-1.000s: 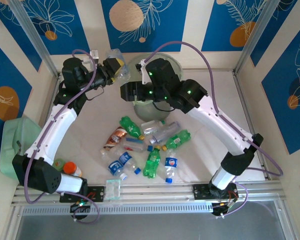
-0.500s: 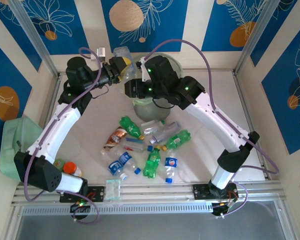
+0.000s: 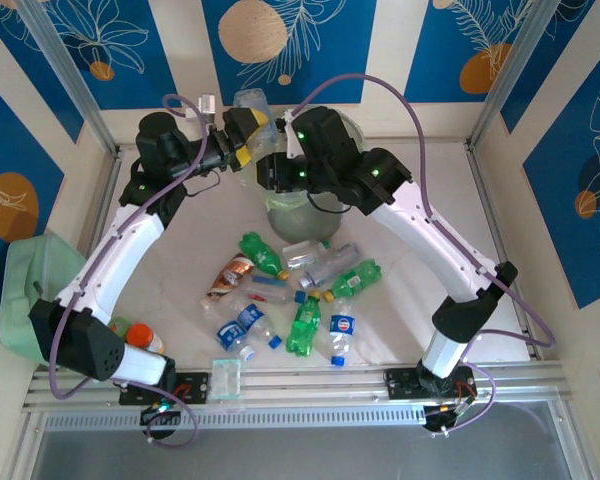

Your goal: Put the plastic bottles in the bin

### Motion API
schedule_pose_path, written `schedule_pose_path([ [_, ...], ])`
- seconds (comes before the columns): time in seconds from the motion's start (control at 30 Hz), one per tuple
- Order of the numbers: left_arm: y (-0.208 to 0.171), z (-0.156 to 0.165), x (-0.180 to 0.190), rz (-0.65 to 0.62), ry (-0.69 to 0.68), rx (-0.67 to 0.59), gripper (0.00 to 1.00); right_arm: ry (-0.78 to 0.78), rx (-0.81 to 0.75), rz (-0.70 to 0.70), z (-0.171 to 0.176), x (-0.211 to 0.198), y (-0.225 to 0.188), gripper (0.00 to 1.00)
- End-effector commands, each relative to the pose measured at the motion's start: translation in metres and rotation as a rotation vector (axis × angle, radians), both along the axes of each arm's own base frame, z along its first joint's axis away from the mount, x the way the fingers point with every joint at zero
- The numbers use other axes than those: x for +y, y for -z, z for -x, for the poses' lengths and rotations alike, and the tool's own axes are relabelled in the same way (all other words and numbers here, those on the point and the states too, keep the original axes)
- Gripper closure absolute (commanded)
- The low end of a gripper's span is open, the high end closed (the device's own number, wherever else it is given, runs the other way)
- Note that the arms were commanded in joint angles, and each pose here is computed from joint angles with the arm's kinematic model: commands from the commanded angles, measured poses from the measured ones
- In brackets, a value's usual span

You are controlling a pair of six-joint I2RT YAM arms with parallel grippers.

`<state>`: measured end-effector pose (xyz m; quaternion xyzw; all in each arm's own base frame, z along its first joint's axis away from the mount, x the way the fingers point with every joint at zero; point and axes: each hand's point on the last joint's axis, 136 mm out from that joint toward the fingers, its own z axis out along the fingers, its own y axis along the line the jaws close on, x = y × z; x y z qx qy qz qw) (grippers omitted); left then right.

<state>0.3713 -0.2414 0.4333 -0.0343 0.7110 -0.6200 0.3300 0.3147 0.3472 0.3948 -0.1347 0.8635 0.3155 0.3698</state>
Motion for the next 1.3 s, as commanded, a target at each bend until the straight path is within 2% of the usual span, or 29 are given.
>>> schedule_pose_path([
  [0.0,-0.023,0.010,0.011,-0.099,-0.062,-0.107,0.00,0.056,-0.022,-0.002,-0.011,-0.012,-0.012,0.77],
  [0.17,-0.004,0.001,0.060,-0.311,-0.286,-0.048,0.00,0.125,0.057,0.029,-0.033,-0.036,-0.002,0.77],
  [0.27,0.015,0.000,0.078,-0.400,-0.357,-0.007,0.00,0.157,0.122,0.064,-0.048,-0.050,0.012,0.78],
  [0.4,0.031,0.003,0.077,-0.393,-0.343,0.024,0.00,0.193,0.185,0.110,-0.064,-0.063,0.033,0.78],
  [0.6,0.049,-0.003,0.054,-0.271,-0.248,0.089,0.15,0.209,0.252,0.137,-0.079,-0.069,0.060,0.78],
  [0.67,0.057,-0.006,0.051,-0.274,-0.235,0.110,0.19,0.205,0.267,0.144,-0.081,-0.066,0.067,0.78],
  [0.87,0.068,-0.006,0.055,-0.304,-0.250,0.127,0.20,0.189,0.295,0.175,-0.084,-0.060,0.083,0.76],
  [0.93,0.074,-0.006,0.057,-0.315,-0.256,0.143,0.20,0.191,0.298,0.183,-0.085,-0.060,0.086,0.72],
  [1.13,0.088,-0.004,0.060,-0.340,-0.265,0.177,0.20,0.199,0.283,0.184,-0.087,-0.060,0.083,0.42],
  [1.27,0.096,0.001,0.068,-0.375,-0.292,0.203,0.20,0.206,0.252,0.179,-0.089,-0.062,0.074,0.34],
])
